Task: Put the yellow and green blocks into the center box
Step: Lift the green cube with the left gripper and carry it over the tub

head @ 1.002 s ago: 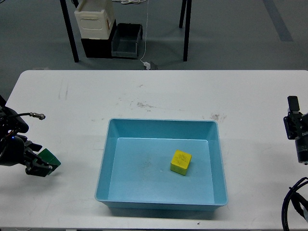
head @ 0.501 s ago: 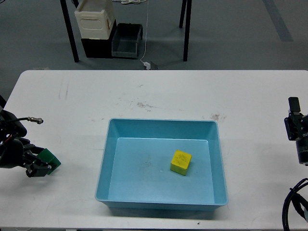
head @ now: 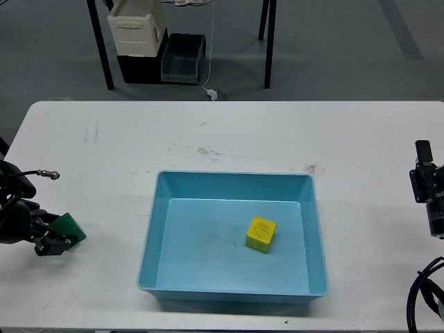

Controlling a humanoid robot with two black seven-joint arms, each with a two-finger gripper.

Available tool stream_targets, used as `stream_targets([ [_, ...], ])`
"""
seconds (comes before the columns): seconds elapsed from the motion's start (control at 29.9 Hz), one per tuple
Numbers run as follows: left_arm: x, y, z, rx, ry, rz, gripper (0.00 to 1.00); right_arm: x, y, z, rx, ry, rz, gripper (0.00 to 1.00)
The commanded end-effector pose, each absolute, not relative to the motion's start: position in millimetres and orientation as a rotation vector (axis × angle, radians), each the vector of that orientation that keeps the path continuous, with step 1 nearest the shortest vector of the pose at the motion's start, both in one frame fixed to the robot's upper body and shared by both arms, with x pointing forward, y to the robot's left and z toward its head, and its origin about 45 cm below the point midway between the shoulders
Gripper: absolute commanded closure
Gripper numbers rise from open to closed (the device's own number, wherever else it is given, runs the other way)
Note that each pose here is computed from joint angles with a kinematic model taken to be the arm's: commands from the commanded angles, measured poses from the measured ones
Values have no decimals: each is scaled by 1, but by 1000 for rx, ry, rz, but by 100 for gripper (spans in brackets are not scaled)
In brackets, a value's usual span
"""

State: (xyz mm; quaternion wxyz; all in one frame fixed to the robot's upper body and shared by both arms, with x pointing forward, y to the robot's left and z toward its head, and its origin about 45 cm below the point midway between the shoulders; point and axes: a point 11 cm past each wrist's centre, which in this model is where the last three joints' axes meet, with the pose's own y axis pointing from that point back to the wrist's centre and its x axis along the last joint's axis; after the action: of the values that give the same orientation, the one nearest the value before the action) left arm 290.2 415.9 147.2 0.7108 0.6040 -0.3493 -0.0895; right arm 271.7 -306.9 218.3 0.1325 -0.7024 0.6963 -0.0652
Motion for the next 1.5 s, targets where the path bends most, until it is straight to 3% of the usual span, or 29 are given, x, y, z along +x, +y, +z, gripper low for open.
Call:
stream_targets([
  [0.0, 290, 415, 147, 1337, -773, -196, 42, 272, -307, 218, -2025, 2015, -170, 3],
  [0.23, 294, 415, 150, 1329, -783, -172, 71, 272, -310, 219, -2014, 2019, -166, 3],
  [0.33, 302, 416, 157, 1310, -826, -115, 76, 271, -310, 218, -2013, 2022, -166, 3],
  [0.47, 324, 412, 183, 1251, -839, 38, 76, 267, -316, 213, -1986, 2076, -158, 2],
  [0.63, 364, 420, 261, 1226, -935, 231, 76, 261, -331, 206, -1924, 2173, -154, 1],
  [0.84, 381, 376, 325, 1108, -1090, 247, 75, 256, -351, 206, -1817, 2237, -126, 1],
  [1.0, 378, 319, 356, 984, -1219, 165, 75, 254, -365, 209, -1770, 2272, -140, 1],
  [1.3, 353, 175, 355, 780, -1328, -222, 73, 248, -367, 200, -1773, 2298, -116, 1],
  [1.47, 339, 128, 329, 772, -1399, -429, 72, 247, -369, 196, -1773, 2311, -104, 1],
])
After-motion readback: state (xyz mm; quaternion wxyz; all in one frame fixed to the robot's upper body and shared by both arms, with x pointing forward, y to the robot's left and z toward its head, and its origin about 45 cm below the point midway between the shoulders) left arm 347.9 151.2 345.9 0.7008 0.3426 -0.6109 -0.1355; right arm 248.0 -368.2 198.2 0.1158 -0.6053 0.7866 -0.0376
